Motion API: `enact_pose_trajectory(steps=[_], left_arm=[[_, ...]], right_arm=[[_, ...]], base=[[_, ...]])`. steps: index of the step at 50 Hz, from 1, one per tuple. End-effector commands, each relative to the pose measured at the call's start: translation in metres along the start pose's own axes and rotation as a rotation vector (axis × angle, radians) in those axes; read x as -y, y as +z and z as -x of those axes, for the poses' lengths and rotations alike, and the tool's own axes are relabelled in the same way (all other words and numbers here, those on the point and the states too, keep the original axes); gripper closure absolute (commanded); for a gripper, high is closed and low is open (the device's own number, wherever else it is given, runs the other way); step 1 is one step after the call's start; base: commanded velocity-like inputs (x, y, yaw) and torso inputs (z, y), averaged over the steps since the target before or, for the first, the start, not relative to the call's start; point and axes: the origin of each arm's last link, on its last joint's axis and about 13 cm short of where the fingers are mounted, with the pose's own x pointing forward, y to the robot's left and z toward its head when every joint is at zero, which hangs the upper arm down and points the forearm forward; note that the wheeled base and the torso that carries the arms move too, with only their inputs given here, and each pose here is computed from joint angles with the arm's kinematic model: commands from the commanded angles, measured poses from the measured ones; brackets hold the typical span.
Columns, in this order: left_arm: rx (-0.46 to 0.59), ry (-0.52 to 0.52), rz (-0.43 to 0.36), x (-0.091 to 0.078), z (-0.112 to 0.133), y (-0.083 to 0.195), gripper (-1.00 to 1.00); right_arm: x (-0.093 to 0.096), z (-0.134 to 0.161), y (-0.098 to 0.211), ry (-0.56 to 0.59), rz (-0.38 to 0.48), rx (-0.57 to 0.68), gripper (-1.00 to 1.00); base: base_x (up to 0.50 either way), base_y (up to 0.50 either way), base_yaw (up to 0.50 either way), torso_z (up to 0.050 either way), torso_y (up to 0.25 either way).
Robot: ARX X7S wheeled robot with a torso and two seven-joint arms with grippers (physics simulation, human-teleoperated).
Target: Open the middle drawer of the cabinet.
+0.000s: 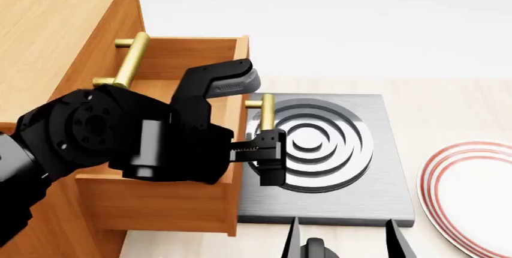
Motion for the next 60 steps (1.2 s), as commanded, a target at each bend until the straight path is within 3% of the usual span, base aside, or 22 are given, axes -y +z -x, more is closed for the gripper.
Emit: enact_pose_trajectory(steps=[1, 12, 33, 60], left_arm=[[0.08, -0.114, -0.019, 0.015, -0.001, 0.003, -1.0], [0.103, -0.127, -0.028, 0.018, -0.004, 0.0, -1.0], [0.051, -0.143, -0.085, 0.023, -0.008, -0.013, -1.0], [0.148, -0.327, -0.134, 0.046, -0.004, -0.013, -1.0]], right_arm=[[0.001, 0.0, 0.0, -0.005, 0.002, -0.002, -1.0], [0.001, 0.0, 0.0, -0.007, 0.001, -0.004, -1.0], [0.002, 0.0, 0.001, -0.012, -0.002, 0.0, -1.0], [0.002, 0.0, 0.0, -0.01, -0.002, -0.003, -1.0]], base=[[0.0, 0.0, 0.0, 0.0, 0.0], [0.0, 0.0, 0.0, 0.0, 0.0], [0.0, 0.0, 0.0, 0.0, 0.0], [0.0, 0.0, 0.0, 0.0, 0.0]])
